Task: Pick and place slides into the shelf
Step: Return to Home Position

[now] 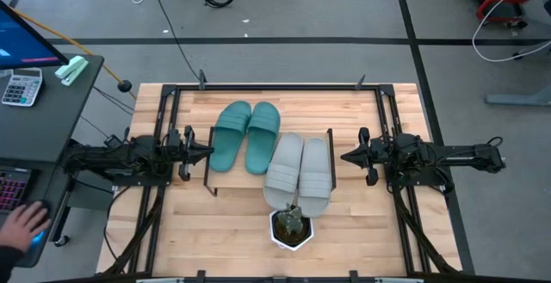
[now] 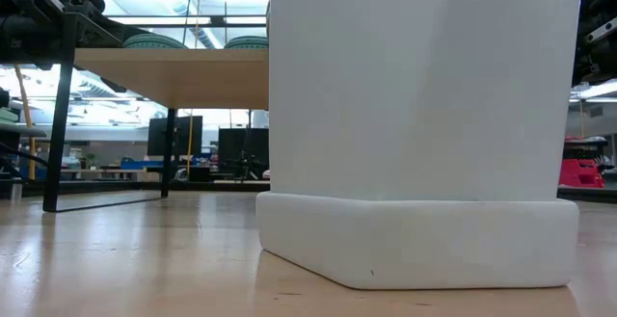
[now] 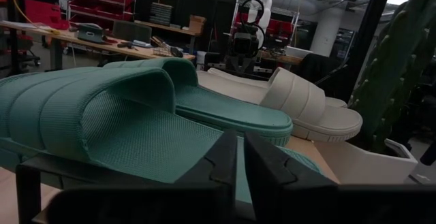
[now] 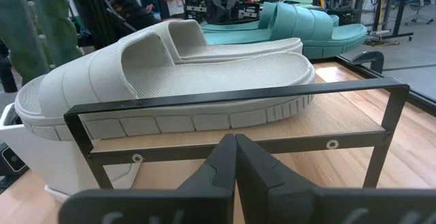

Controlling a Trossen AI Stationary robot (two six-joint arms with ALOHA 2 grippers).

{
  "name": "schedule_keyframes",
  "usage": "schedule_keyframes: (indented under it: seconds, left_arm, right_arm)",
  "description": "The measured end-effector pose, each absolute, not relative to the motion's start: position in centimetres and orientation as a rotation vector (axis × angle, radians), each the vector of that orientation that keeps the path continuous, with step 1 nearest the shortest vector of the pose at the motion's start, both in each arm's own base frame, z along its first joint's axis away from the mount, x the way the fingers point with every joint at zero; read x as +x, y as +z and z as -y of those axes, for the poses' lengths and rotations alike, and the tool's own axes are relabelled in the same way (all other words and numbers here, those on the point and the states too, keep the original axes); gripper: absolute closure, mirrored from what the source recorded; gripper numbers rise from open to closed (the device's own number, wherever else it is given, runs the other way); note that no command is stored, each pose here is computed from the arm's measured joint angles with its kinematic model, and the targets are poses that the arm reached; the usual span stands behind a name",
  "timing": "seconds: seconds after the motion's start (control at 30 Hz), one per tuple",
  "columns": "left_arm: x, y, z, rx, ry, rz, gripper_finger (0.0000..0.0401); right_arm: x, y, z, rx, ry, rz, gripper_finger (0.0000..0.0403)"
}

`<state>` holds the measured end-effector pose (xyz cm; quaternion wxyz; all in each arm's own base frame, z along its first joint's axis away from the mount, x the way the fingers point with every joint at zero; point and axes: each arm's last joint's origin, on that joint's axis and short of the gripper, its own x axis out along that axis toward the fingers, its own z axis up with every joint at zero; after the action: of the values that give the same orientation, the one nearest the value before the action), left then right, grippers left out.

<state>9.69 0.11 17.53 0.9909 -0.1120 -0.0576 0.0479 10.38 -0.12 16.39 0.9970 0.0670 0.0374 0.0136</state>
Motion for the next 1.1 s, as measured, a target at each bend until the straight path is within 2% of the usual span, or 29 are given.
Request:
schedule_keyframes:
  seconds: [0.53, 0.9, 1.1]
  left_arm:
    - [9.69, 17.53, -0.11, -0.225, 0.096, 0.116, 0.0380]
    - [9.69, 17.53, -0.11, -0.225, 0.096, 0.115, 0.0365]
    - [9.69, 17.53, -0.11, -0.224, 0.096, 0.115, 0.0371]
  right_arm:
    - [10.38, 16.39, 0.12, 0.134, 0.027, -0.075, 0.0389]
    - [10.38, 16.38, 0.13, 0.134, 0.026, -0.076, 0.0389]
    - [10.38, 16.38, 0.12, 0.134, 0.027, -0.076, 0.0389]
